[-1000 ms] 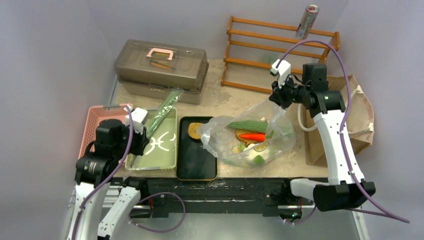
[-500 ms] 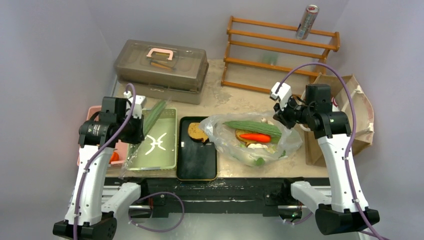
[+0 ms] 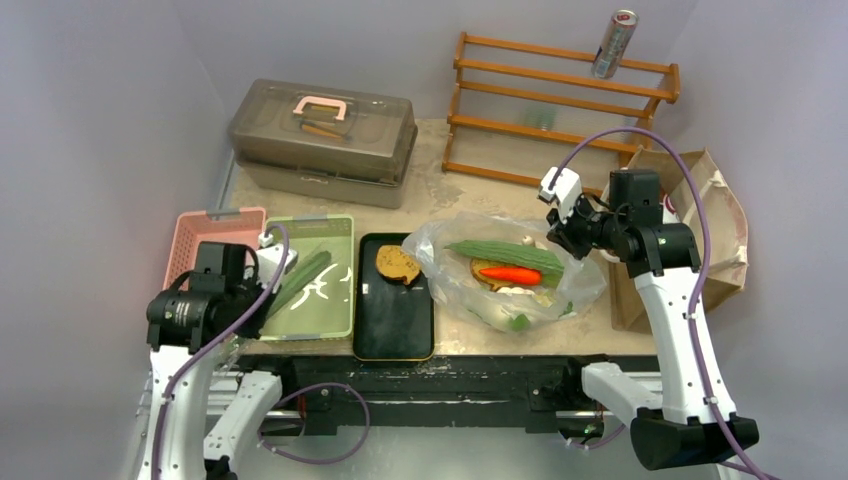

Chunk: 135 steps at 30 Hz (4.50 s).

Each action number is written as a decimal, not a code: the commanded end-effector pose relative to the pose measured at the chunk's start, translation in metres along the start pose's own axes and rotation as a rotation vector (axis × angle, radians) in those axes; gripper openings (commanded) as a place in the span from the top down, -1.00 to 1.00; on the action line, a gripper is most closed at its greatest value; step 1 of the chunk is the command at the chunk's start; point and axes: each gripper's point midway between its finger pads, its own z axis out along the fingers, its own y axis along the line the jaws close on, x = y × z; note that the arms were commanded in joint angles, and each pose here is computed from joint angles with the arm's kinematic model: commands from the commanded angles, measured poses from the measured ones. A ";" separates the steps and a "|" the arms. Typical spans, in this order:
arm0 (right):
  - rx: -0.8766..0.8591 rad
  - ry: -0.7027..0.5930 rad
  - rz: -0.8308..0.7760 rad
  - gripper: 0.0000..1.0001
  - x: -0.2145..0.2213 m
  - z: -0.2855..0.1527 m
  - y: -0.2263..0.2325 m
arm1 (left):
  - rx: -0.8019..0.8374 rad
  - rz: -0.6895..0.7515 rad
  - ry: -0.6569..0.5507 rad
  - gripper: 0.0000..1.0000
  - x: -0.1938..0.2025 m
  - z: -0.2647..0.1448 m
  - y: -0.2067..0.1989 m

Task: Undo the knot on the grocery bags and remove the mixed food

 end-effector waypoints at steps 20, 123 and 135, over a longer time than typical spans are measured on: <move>0.059 -0.120 0.060 1.00 -0.029 -0.009 -0.007 | 0.362 0.486 -0.880 -0.48 -0.238 -0.123 -0.078; 0.145 -0.021 0.338 1.00 -0.007 -0.018 -0.054 | 0.559 0.723 -1.297 1.00 -0.317 0.048 -0.252; 0.108 -0.019 0.418 1.00 -0.001 0.007 -0.061 | 0.970 0.385 -1.491 1.00 -0.368 -0.145 -0.302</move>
